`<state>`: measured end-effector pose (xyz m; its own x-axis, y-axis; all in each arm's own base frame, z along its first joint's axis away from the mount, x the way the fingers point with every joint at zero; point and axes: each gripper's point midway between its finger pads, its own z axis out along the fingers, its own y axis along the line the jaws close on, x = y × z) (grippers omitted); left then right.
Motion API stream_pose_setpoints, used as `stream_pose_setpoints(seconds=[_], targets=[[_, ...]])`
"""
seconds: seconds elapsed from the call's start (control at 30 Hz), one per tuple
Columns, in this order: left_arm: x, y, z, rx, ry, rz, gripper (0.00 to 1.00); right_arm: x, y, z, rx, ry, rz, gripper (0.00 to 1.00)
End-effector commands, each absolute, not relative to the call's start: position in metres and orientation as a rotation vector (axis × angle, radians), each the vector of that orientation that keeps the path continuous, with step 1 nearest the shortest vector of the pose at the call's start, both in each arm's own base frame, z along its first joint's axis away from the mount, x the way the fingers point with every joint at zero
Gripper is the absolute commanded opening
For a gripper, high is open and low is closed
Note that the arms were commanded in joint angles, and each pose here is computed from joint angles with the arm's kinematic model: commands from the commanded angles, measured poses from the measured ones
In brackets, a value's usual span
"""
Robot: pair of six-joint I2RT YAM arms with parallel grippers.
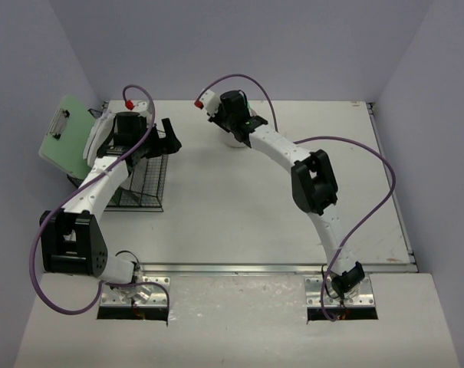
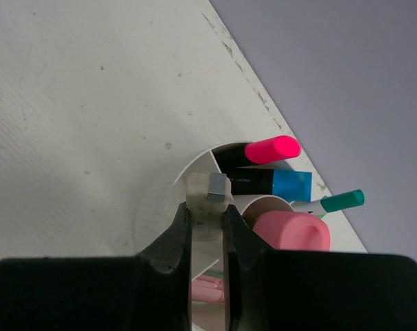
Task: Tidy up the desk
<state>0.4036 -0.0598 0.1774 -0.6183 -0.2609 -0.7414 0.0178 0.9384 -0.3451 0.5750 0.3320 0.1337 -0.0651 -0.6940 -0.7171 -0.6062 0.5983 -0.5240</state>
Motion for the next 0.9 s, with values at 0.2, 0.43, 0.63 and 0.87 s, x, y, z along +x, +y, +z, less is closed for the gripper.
stream_pose_setpoints(seconds=[0.2, 0.43, 0.63, 0.87], targets=[[0.415, -0.061, 0.199, -0.168, 2.132, -0.412, 1.00, 0.587, 0.319, 0.140, -1.020, 1.745, -0.124, 0.11], [0.415, -0.059, 0.196, -0.170, 2.143, -0.401, 1.00, 0.581, 0.322, 0.150, -1.014, 1.760, -0.074, 0.55], [0.415, -0.059, 0.200, -0.163, 2.133, -0.398, 1.00, 0.565, 0.331, 0.199, -0.969, 1.745, 0.020, 0.67], [0.412, -0.066, 0.241, -0.059, 2.061, -0.424, 1.00, 0.514, 0.324, 0.306, -0.858, 1.691, 0.181, 0.99]])
